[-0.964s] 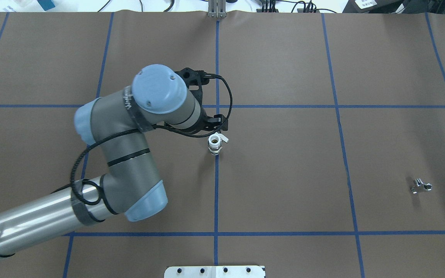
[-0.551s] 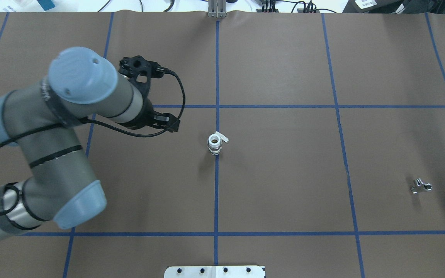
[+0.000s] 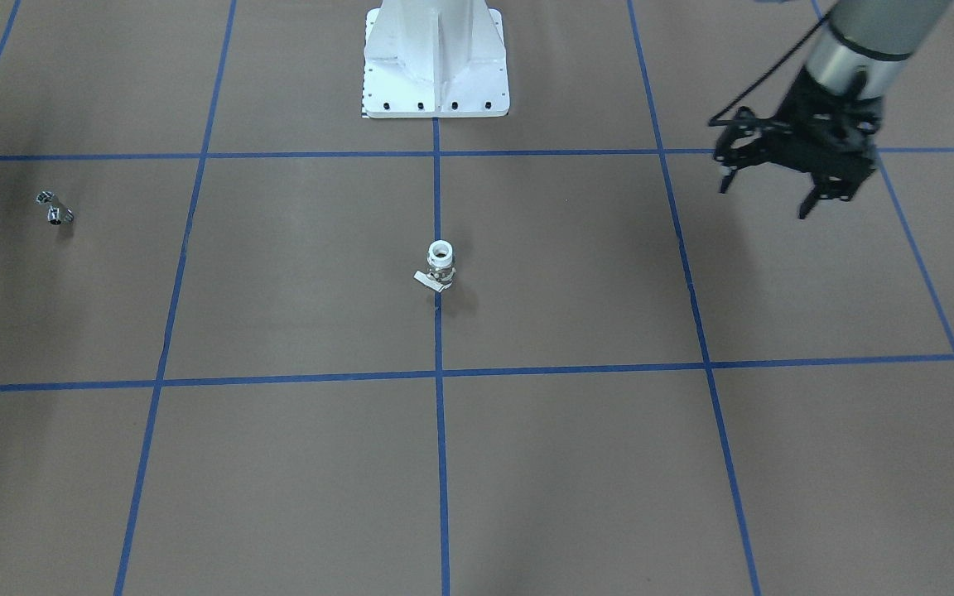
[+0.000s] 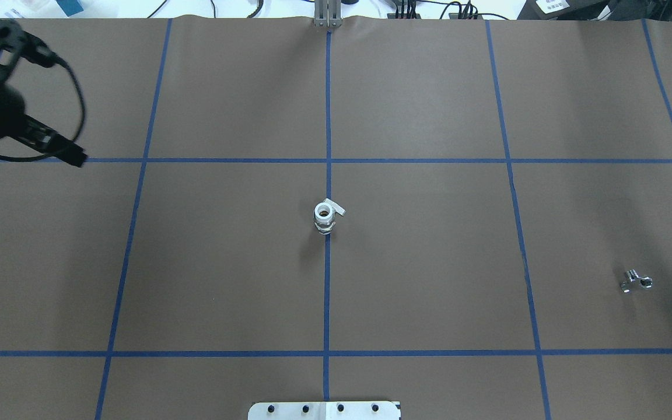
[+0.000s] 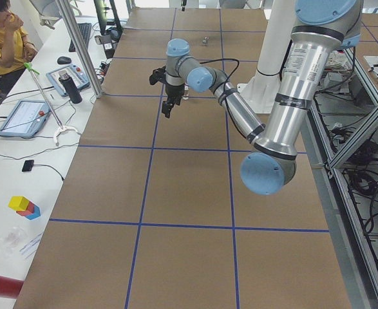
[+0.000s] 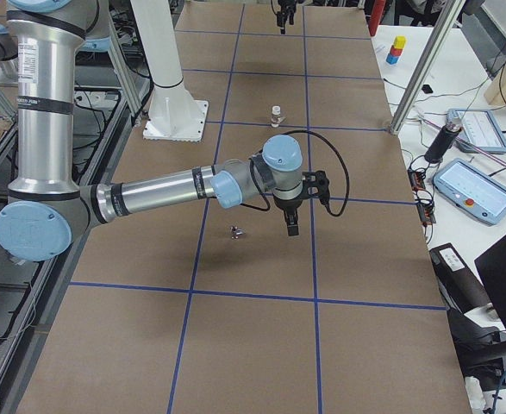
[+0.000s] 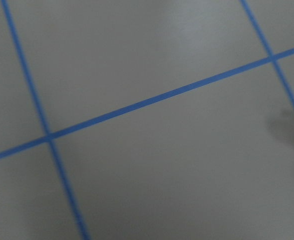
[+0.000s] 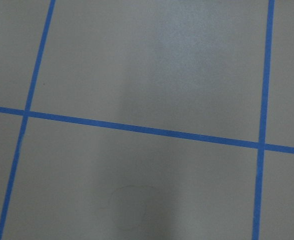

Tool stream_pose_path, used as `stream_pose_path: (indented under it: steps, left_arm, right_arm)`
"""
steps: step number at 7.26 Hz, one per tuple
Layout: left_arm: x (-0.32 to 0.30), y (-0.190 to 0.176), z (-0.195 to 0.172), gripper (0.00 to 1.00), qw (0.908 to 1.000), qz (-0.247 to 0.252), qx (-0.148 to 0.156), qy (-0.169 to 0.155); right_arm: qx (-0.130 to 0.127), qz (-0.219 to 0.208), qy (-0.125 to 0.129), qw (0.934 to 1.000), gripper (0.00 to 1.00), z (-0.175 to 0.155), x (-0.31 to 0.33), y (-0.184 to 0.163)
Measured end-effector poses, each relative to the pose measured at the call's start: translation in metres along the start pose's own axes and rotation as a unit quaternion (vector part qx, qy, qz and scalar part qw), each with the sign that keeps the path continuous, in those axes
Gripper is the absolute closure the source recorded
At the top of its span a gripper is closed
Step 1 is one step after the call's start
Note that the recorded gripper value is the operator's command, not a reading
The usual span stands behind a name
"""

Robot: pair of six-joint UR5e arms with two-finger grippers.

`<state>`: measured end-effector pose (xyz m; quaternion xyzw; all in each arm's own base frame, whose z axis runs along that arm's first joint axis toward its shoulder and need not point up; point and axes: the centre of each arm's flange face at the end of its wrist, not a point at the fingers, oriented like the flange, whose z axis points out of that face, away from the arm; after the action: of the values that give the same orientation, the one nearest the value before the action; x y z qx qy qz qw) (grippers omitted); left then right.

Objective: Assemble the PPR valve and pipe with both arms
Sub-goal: 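Set the valve upright, open the left gripper and withdraw it, then lower the right gripper onto the chrome pipe fitting and grasp it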

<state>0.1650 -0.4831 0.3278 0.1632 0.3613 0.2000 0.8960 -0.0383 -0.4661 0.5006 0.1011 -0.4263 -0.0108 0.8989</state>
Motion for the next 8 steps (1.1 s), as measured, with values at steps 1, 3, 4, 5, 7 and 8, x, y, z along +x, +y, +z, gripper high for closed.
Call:
stream_pose_path:
  steps: [1, 3, 4, 5, 7, 8]
  left_arm:
    - [-0.078, 0.023, -0.016, 0.0, 0.9997, 0.021, -0.003, -0.012]
    - [-0.222, 0.075, -0.032, 0.0, 0.9983, 0.051, -0.014, -0.026]
    - [-0.276, 0.102, -0.029, 0.0, 0.9975, 0.062, -0.023, -0.024]
    - [-0.313, 0.132, -0.023, 0.0, 0.9975, 0.06, -0.031, -0.019]
    - [-0.356, 0.182, -0.006, 0.0, 0.9984, 0.044, -0.03, -0.021]
    - [-0.364, 0.191, -0.002, 0.0, 0.9985, 0.043, -0.026, -0.023]
  right_arm:
    - [0.002, 0.011, -0.005, 0.9999, 0.0, 0.008, -0.02, 0.002]
    - [0.012, 0.034, -0.003, 0.9993, 0.0, 0.034, -0.063, 0.01]
    - [0.013, 0.043, 0.005, 0.999, 0.0, 0.047, -0.084, 0.018]
    - [0.013, 0.046, 0.015, 0.9987, 0.0, 0.059, -0.101, 0.031]
    - [0.016, 0.039, 0.023, 0.9988, 0.0, 0.082, -0.115, 0.068]
    - [0.021, 0.027, 0.031, 0.9989, 0.0, 0.093, -0.112, 0.088]
